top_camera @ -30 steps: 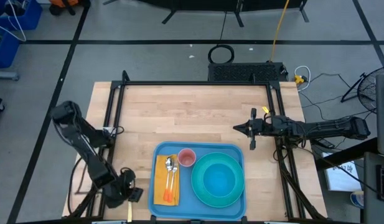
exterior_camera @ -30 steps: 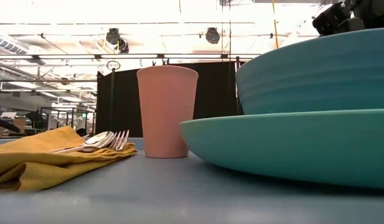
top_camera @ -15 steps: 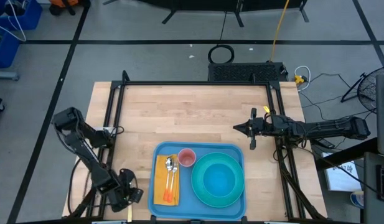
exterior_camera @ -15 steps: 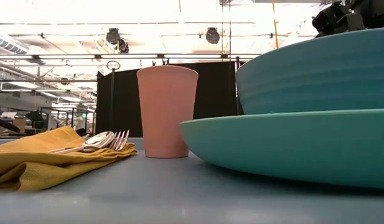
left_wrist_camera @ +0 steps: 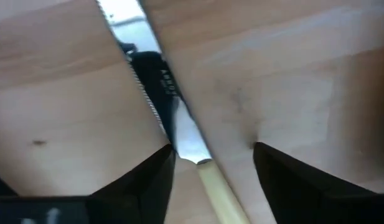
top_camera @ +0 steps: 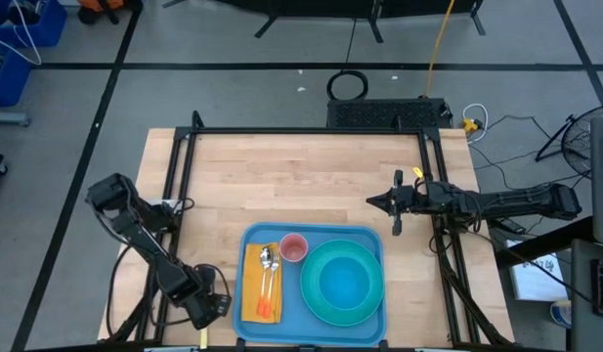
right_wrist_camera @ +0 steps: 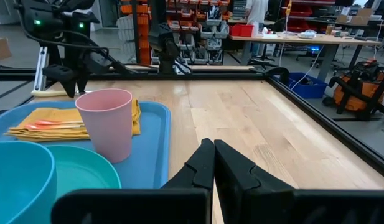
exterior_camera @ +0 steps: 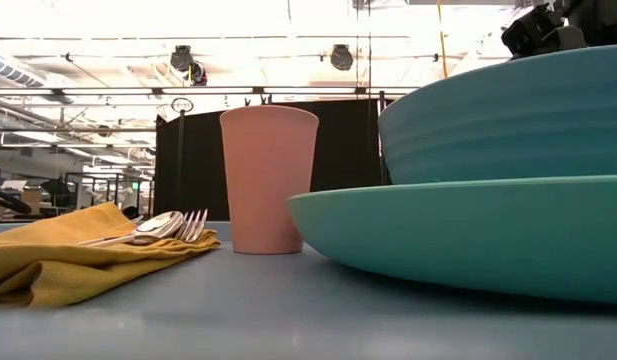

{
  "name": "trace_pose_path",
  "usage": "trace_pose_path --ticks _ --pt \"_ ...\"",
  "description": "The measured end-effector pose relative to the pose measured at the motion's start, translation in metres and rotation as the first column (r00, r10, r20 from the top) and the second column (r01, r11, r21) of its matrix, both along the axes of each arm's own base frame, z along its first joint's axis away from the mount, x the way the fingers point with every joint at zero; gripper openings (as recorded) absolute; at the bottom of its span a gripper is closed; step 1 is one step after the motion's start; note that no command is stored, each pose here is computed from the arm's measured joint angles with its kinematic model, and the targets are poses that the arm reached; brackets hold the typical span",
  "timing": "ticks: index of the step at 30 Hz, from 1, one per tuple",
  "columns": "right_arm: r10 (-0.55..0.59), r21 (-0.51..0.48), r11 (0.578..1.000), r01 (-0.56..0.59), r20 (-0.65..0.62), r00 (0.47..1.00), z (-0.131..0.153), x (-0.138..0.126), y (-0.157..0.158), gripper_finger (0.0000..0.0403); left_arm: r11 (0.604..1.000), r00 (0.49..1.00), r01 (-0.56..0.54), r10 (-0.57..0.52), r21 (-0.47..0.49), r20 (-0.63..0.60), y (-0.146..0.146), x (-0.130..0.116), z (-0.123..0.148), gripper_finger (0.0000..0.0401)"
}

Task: Set up tray
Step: Put the yellow knife on the yellow napkin

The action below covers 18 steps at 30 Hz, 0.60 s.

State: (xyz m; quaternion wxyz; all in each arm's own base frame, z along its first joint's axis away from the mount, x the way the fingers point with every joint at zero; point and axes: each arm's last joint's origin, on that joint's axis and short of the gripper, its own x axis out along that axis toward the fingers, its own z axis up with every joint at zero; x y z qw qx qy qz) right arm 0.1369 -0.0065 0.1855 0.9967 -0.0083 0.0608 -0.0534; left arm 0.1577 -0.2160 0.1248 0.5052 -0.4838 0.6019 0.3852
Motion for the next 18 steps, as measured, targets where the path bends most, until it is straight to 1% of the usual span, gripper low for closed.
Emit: trace_pose_path --ticks 2,4,8,10,14,18 --pt "0.001 0.0 1.0 -0.001 -0.002 1.0 0.0 0.0 0.0 0.0 1.0 1.0 -0.011 0.011 0.007 -0.018 0.004 0.002 -0.001 0.0197" --pt "0.001 -0.001 1.0 -0.001 -0.005 1.0 0.0 0.0 0.0 0.0 1.0 0.999 -0.024 0.024 0.018 -0.035 0.007 0.003 -0.001 0.0158" --pt "0.001 -0.006 1.0 -0.001 -0.013 1.0 -0.001 0.0 0.0 0.0 0.999 0.999 -0.035 0.036 0.037 -0.04 0.012 0.006 -0.001 0.0077" --pt "0.001 -0.008 1.0 -0.002 -0.015 1.0 -0.001 0.0 0.0 0.0 0.998 0.999 -0.037 0.039 0.045 -0.032 0.014 0.007 -0.001 0.0049" --pt "0.002 -0.02 1.0 -0.003 -0.016 1.0 -0.001 0.0 0.0 0.0 0.996 0.999 -0.042 0.045 0.077 -0.028 0.02 0.01 -0.001 0.0047" --pt "0.003 -0.024 1.0 -0.003 -0.013 1.0 -0.001 0.0 0.0 0.0 0.991 0.996 -0.059 0.066 0.122 -0.056 0.031 0.015 -0.001 0.0049"
